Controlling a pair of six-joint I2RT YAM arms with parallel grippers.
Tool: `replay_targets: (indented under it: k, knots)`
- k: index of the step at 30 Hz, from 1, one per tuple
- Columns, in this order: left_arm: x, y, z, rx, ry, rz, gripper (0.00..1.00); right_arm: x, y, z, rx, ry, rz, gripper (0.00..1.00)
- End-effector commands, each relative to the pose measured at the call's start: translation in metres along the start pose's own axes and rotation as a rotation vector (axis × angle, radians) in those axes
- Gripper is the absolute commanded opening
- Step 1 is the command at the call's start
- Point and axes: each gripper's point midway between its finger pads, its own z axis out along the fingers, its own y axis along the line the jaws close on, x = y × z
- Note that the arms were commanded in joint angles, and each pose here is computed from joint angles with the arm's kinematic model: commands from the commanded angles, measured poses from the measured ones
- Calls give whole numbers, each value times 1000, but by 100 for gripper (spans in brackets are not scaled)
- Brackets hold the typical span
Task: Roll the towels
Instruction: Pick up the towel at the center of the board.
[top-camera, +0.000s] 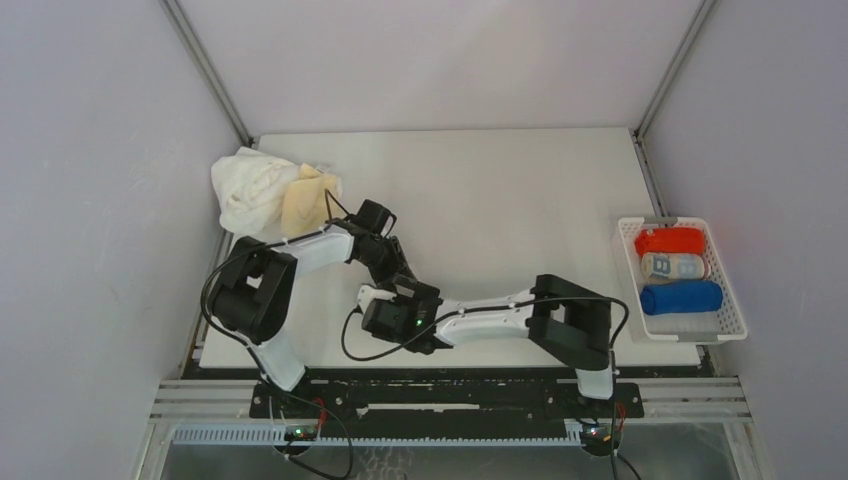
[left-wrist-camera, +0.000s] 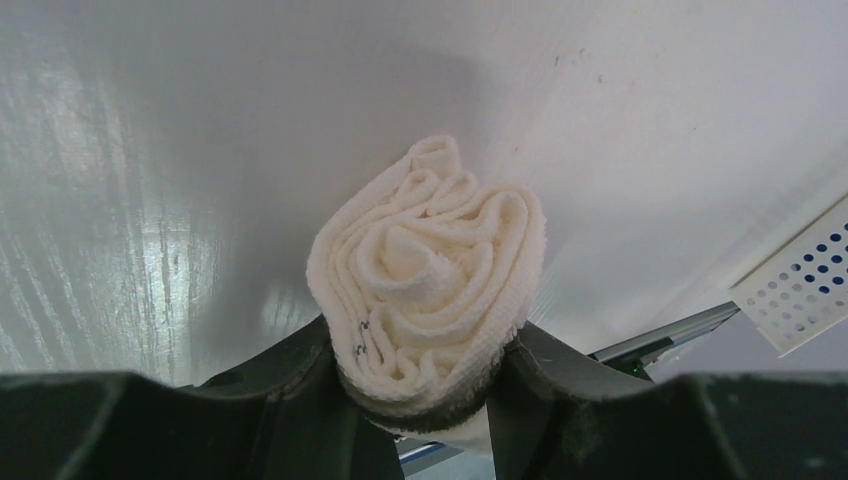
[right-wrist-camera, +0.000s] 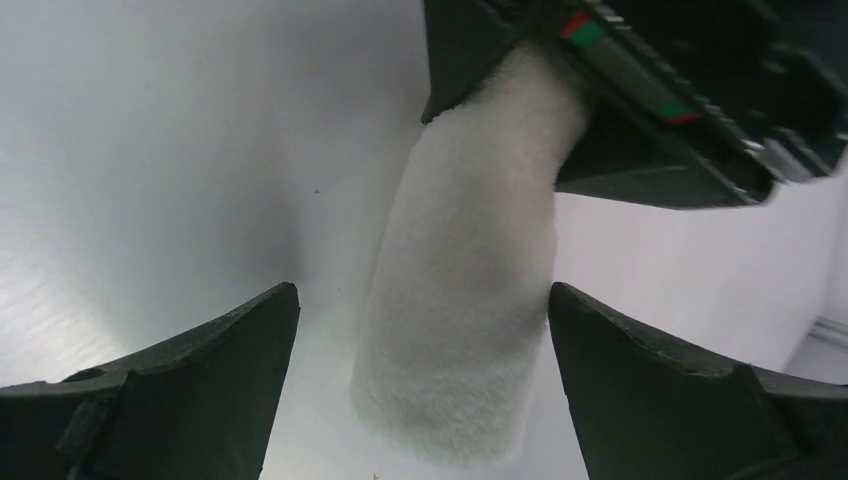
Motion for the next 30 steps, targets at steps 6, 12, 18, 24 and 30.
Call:
replay_targets:
  k: [6, 12, 18, 24, 30]
  knots:
    - [18, 31, 9, -139, 109, 24, 48, 1, -7, 18, 156, 44, -84, 91]
    - [19, 35, 10, -148, 110, 25, 48, 21, -3, 37, 151, 140, -97, 86]
    - [20, 36, 10, -153, 113, 26, 49, 38, -3, 42, 126, 214, -79, 77]
    - [19, 37, 8, -163, 106, 31, 50, 70, 1, 42, 108, 323, -103, 68]
    - [16, 35, 6, -163, 91, 31, 51, 82, 6, 46, 101, 369, -109, 61]
